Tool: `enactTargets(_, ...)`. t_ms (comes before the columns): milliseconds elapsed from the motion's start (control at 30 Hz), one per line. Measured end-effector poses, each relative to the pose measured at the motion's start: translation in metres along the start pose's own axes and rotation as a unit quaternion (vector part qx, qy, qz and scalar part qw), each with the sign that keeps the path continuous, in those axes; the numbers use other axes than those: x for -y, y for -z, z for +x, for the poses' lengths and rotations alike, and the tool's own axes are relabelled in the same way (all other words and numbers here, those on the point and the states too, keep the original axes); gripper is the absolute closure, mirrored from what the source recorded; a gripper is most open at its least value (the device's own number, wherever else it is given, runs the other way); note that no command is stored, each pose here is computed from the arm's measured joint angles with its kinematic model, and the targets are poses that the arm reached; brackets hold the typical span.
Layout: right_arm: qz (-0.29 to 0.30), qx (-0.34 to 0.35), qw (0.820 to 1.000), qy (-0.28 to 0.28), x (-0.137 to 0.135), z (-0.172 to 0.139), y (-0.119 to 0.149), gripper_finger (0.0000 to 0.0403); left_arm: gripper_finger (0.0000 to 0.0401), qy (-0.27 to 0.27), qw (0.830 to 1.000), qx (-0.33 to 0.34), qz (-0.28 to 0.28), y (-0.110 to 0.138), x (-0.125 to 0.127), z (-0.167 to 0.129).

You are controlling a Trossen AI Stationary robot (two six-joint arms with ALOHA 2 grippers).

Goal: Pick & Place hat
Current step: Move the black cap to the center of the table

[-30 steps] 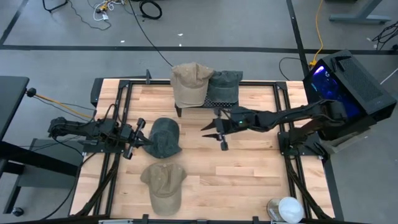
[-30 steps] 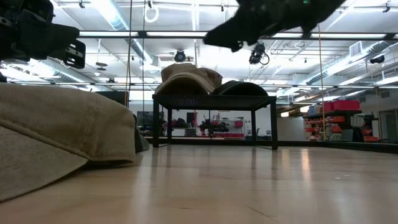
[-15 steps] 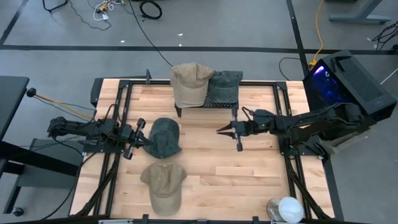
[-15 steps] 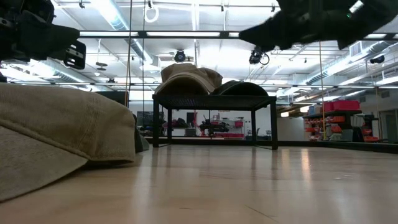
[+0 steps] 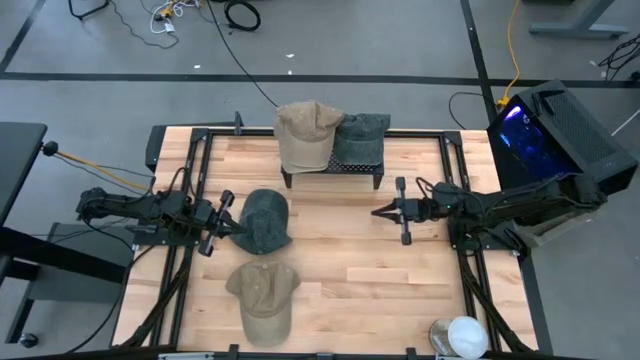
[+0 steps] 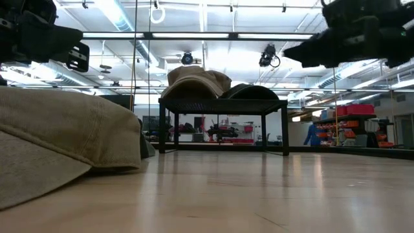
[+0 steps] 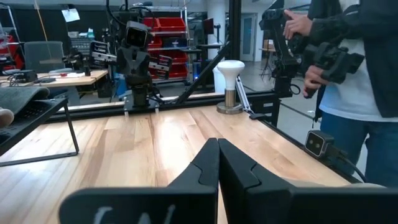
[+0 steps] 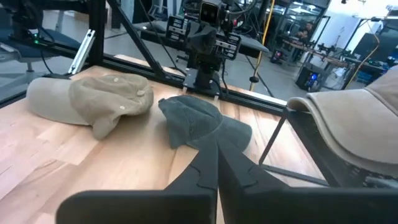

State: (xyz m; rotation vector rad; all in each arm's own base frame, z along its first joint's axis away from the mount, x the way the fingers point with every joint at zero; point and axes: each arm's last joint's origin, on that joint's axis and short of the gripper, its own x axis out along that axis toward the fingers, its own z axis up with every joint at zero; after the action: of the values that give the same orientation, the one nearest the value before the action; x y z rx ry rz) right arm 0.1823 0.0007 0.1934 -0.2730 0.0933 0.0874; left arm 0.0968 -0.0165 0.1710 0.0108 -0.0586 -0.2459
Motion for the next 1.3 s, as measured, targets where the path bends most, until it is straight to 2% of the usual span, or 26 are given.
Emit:
enactTargets(667,-0.001,0.052,0.999,0.012,-0.012,-0.043,0.028,0.0403,0.0398,0.000,1.000,0.000,0.000,0.000,0.000,0.000)
enactTargets(1300,0.002,-0.003,1.000,-0.003,-0.016,-0.061,0.038,0.0403,0.0398,0.000,1.000,0.000,0.000,0.000,0.000,0.000)
